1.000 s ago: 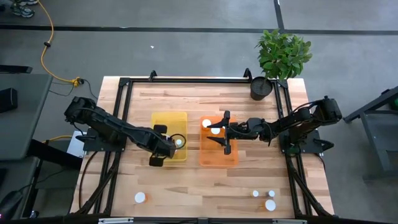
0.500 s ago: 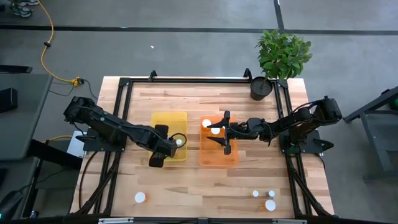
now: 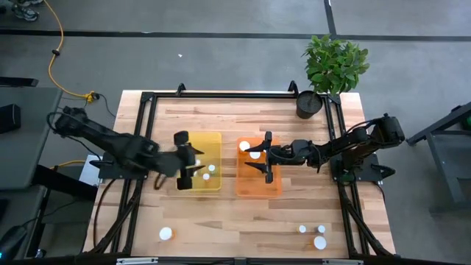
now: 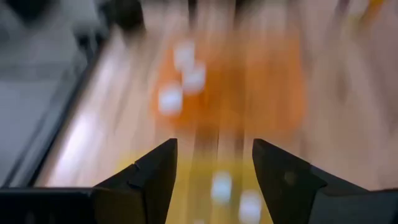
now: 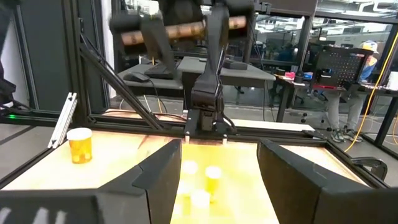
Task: Pick and place medicine bottles into bin by pill shape (circle, oval)
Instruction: Put the yellow tablet bottle into the yellow bin
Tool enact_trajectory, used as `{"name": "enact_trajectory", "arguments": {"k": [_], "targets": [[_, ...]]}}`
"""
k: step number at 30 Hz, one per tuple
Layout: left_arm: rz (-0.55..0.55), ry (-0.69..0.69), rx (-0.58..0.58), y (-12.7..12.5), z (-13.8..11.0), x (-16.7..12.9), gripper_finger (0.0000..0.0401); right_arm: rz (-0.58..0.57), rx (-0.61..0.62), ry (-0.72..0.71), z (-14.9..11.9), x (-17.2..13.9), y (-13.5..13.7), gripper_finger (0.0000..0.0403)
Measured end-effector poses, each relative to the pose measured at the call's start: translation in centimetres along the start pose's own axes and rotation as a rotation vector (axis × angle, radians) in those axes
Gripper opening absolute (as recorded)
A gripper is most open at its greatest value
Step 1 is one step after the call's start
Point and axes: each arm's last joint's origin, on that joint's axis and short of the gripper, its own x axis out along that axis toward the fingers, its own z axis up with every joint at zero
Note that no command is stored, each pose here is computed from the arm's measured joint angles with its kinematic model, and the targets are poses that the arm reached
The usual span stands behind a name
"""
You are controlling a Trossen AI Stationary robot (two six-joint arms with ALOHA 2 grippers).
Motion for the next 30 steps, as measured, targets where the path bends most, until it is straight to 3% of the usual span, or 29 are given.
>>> {"name": "enact_trajectory", "arguments": {"k": [6, 11, 17, 30], "targets": [[-0.026, -0.503, -0.05, -0.2, -2.5, -2.0, 0.0188, 0.0, 0.0, -0.003, 0.0, 0.0, 0.0, 0.0204], [-0.035, -0.713, -0.113, -0.1, -6.3, -1.0, 0.0188, 0.001, 0.0, 0.004, 0.0, 0.0, 0.0, 0.0204], [0.037, -0.764, -0.182, 0.7, -8.6, 0.2, 0.0188, 0.001, -0.007, 0.011, -0.1, 0.0, 0.0, 0.0204], [0.067, -0.735, -0.173, 1.2, -8.7, 0.7, 0.0188, 0.001, -0.008, 0.008, -0.1, 0.0, 0.0, 0.0204]]}}
